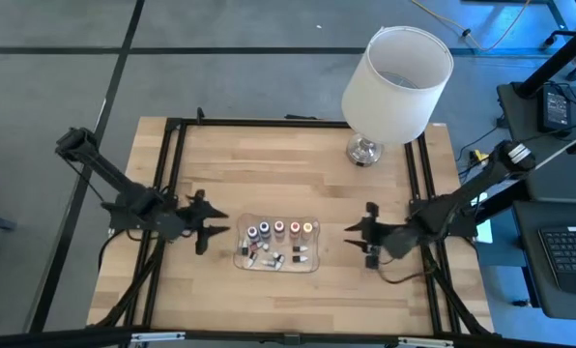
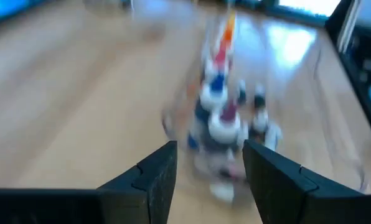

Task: Pick & Place food coloring
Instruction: Put the small red food coloring bottle into the container, then return to Home Position

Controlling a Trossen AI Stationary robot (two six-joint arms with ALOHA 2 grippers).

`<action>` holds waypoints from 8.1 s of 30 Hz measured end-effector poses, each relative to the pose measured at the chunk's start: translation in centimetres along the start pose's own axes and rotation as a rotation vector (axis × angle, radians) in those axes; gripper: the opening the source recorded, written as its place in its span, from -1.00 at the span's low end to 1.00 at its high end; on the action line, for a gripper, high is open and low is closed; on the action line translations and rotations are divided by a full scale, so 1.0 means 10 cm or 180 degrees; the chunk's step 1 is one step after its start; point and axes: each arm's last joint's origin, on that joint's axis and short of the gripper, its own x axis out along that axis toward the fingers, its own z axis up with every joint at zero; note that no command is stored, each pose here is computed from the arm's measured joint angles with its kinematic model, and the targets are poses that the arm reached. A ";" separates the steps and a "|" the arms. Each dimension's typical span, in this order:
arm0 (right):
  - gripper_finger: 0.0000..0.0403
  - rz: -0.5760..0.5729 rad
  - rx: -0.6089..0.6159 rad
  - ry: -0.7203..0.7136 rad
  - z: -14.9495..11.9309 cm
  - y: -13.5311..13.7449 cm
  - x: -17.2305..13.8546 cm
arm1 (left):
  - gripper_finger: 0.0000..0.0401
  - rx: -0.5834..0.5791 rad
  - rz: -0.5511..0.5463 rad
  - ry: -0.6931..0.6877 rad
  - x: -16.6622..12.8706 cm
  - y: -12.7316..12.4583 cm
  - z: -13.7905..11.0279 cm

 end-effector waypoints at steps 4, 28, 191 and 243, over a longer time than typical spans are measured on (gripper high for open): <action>-0.28 0.0036 -0.0013 -0.0352 -0.09 -0.11 -0.19 | -0.10 0.0187 0.0006 -0.0362 -0.10 -0.02 0.08; 0.37 -0.0506 0.0072 -0.0712 -0.22 -0.35 0.01 | -0.11 0.0326 0.0131 -0.0500 -0.13 0.01 0.12; -0.42 0.0380 -0.0372 0.0046 0.57 -0.24 -0.19 | -0.11 0.0491 -0.0973 -0.1212 -0.35 0.22 0.35; -0.42 -0.0607 0.0355 -0.1830 -0.69 -1.20 -0.43 | -0.10 0.0337 -0.0775 -0.1664 -0.12 0.90 -0.18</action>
